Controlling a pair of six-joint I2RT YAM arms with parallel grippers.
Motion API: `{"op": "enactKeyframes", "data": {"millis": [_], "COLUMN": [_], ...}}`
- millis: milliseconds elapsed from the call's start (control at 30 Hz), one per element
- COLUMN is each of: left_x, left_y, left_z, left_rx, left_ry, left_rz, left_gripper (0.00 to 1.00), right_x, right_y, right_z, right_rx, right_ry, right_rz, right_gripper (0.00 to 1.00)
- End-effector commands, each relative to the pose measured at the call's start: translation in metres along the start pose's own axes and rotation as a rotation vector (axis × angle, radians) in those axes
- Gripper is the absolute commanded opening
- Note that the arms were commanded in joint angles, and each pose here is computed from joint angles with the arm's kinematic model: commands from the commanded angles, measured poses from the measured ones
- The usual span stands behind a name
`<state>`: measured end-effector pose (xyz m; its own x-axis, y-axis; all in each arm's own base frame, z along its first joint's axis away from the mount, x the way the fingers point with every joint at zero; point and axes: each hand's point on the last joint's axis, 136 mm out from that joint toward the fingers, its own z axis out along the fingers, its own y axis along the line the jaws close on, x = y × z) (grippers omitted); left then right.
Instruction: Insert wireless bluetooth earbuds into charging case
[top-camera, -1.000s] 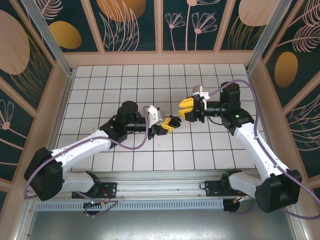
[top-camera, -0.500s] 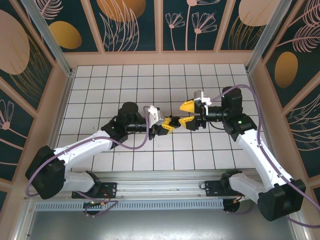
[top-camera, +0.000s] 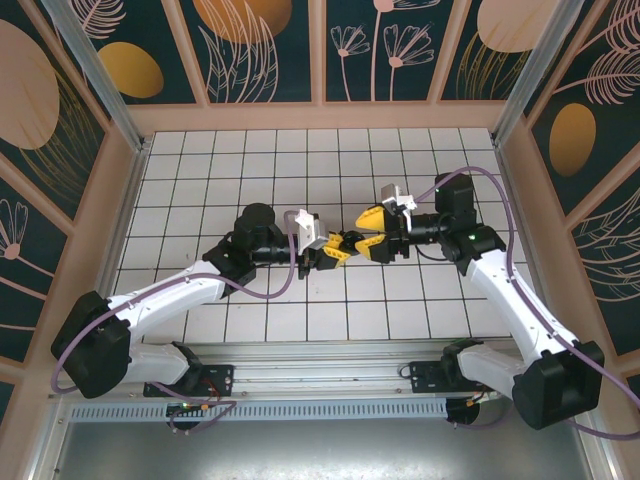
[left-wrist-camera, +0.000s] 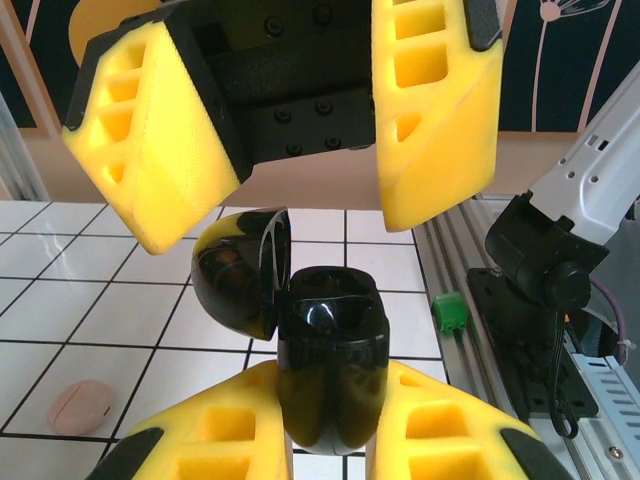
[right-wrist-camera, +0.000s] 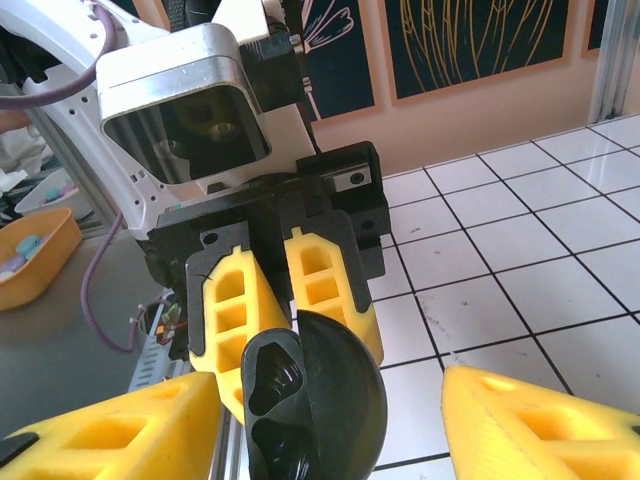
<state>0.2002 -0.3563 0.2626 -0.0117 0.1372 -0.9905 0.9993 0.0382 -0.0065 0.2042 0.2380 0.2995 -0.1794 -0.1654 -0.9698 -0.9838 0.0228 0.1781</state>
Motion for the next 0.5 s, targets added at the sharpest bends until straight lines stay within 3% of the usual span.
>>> {"op": "enactKeyframes", "data": {"millis": [0,233,467], "left_x": [-0.019,-0.022,-0.017], "left_y": [-0.005,-0.007,0.001], "left_z": [0.000,-0.001,-0.013], "left_rx": [0.032,0.039,-0.041], "left_ry": [-0.051,-0.058,-0.129], "left_rz": [0.037,0.047,0.018], "left_gripper": [0.14,0.14,0.12], "right_x": [-0.009,-0.008,-0.018], "right_y": [0.006,0.008,-0.005], "right_z": [0.002,0.003,0.001], "right_rx": [-0.055,-0.100,0.007], "right_ry": [-0.019,-0.011,-0.009], "right_rz": [-0.029,-0.008,0.013], "right_gripper": [0.58,0.48,0.56]}}
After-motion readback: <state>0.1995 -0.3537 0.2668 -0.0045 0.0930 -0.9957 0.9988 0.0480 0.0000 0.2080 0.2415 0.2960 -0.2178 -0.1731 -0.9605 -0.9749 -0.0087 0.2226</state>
